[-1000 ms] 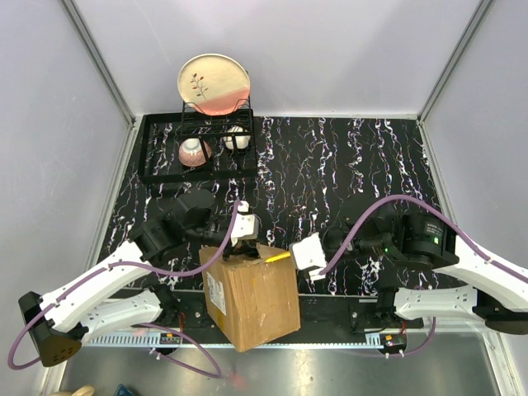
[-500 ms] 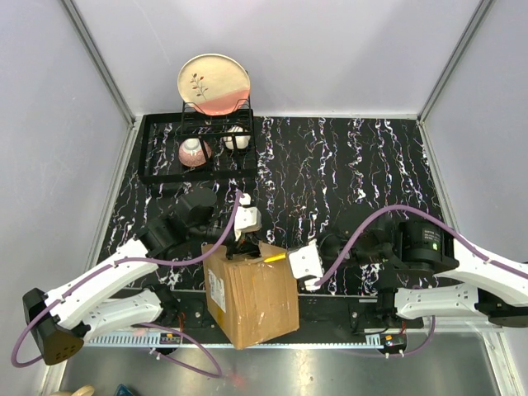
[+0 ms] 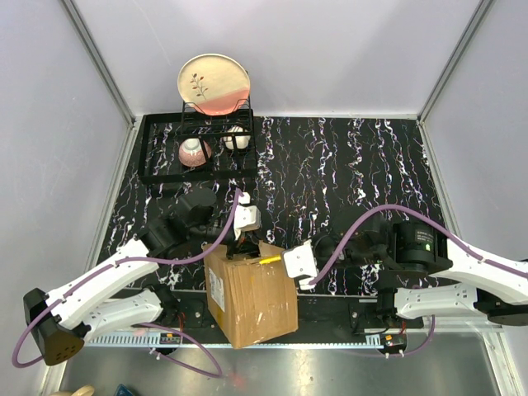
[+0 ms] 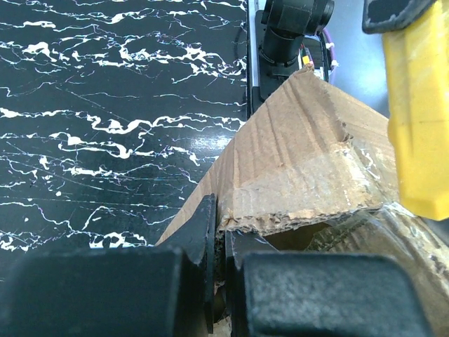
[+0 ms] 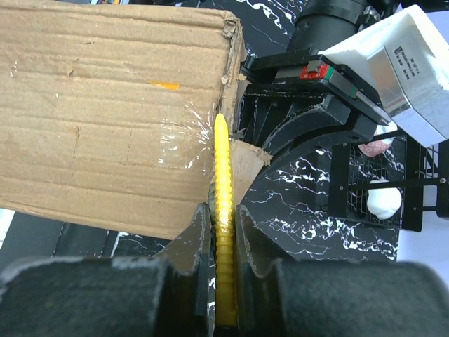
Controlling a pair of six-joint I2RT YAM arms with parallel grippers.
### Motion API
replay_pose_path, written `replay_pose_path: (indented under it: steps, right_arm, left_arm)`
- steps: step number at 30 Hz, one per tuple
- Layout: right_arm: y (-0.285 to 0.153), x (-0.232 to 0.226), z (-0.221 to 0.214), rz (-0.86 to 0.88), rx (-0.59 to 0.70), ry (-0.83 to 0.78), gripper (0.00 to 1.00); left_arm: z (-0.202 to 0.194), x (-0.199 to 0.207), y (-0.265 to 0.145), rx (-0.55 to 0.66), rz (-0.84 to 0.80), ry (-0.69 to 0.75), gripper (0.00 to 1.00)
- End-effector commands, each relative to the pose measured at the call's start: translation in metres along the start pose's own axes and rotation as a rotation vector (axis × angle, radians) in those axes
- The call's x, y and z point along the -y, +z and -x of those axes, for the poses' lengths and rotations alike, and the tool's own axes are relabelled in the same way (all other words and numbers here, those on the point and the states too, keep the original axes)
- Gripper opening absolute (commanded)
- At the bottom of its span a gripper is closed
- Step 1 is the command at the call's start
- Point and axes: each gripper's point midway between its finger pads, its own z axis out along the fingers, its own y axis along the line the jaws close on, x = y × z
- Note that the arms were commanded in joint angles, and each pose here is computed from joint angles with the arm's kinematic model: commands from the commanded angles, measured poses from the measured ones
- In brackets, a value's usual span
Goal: Unpack the express box
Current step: Cut the express box at the center of the board.
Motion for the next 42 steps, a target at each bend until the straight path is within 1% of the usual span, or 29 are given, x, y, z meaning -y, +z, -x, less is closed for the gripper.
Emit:
replay_pose_path:
  steps: [1, 6, 13, 17, 19, 23, 28, 32, 35, 37, 40, 41, 42]
  right_arm:
    - [0.04, 0.003, 0.057, 0.035, 0.233, -0.004, 0.0]
    - [0.031, 0.006, 0.051, 0.004, 0.202, 0.013, 0.0]
    - [-0.004, -0.002, 0.024, -0.034, 0.107, 0.089, 0.0]
    - [-0.017, -0.003, 0.018, -0.044, 0.074, 0.108, 0.0]
    - [-0.024, -0.002, 0.017, -0.055, 0.067, 0.118, 0.0]
    - [-0.039, 0.003, 0.023, -0.09, 0.105, 0.125, 0.0]
    - [-0.043, -0.002, 0.014, -0.078, 0.056, 0.141, 0.0]
    - [-0.063, 0.007, 0.022, -0.134, 0.101, 0.144, 0.0]
    - [-0.082, 0.014, 0.027, -0.18, 0.128, 0.153, 0.0]
    - [-0.086, 0.012, 0.026, -0.181, 0.127, 0.167, 0.0]
    - [-0.086, 0.014, 0.023, -0.199, 0.123, 0.196, 0.0]
    - [-0.082, 0.012, 0.022, -0.19, 0.122, 0.204, 0.0]
    - [-0.079, 0.011, 0.022, -0.187, 0.123, 0.209, 0.0]
  left_arm:
    - [0.052, -0.014, 0.005, 0.166, 0.05, 0.053, 0.0]
    - [0.051, -0.006, 0.003, 0.164, 0.013, 0.064, 0.0]
    - [0.044, 0.004, -0.002, 0.157, -0.016, 0.096, 0.0]
    - [0.04, 0.008, -0.003, 0.151, -0.028, 0.112, 0.0]
    - [0.039, 0.008, -0.004, 0.149, -0.028, 0.115, 0.0]
    - [0.037, 0.009, -0.006, 0.15, -0.03, 0.125, 0.0]
    - [0.036, 0.011, -0.006, 0.151, -0.036, 0.132, 0.0]
    - [0.035, 0.011, -0.007, 0.153, -0.03, 0.144, 0.0]
    - [0.031, 0.006, -0.008, 0.135, -0.004, 0.153, 0.0]
    - [0.03, -0.001, -0.01, 0.117, 0.032, 0.188, 0.0]
    - [0.019, -0.022, -0.018, 0.02, 0.134, 0.31, 0.0]
    - [0.027, -0.03, -0.023, 0.012, 0.179, 0.336, 0.0]
    - [0.029, -0.046, -0.03, -0.024, 0.269, 0.346, 0.0]
